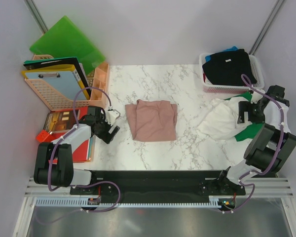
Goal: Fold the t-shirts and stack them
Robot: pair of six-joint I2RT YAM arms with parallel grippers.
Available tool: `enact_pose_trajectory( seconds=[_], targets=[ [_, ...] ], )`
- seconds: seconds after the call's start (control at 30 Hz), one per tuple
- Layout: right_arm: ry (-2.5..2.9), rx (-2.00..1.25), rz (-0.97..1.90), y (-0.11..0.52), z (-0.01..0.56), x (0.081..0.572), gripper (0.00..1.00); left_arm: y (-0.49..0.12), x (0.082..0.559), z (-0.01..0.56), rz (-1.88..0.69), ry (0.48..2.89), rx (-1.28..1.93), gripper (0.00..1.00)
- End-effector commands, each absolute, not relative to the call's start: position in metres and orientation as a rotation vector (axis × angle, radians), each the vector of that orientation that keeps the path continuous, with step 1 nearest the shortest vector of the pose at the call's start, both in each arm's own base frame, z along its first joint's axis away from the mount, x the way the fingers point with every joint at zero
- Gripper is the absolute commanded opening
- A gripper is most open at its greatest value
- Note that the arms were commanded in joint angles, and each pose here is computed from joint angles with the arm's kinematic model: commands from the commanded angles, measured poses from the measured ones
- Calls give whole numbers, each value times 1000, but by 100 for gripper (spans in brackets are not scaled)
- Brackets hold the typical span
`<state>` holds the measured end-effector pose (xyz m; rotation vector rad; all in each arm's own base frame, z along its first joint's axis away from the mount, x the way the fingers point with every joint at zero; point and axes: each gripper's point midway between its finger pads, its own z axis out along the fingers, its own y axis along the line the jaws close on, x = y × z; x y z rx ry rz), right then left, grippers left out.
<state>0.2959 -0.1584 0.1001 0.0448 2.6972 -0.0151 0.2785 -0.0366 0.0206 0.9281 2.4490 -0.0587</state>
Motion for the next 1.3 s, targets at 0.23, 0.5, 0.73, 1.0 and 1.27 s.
enact_pose_trajectory(
  seconds=[0.23,0.5,0.73,1.0,1.27],
  targets=[
    [2703,40,145,-147,91,315,98,-39,282,34,-51,2389,892,98],
    [2745,69,178,-143,74,320,98,-34,276,39,-4,2372,917,98],
    [2761,23,211,-121,62,329,0,-33,273,36,-6,2378,916,98],
    [2559,-113,183,-92,140,338,0,-33,266,28,-12,2397,925,98],
    [2376,-90,102,-82,239,378,0,-37,267,26,-40,2406,914,98]
  ],
)
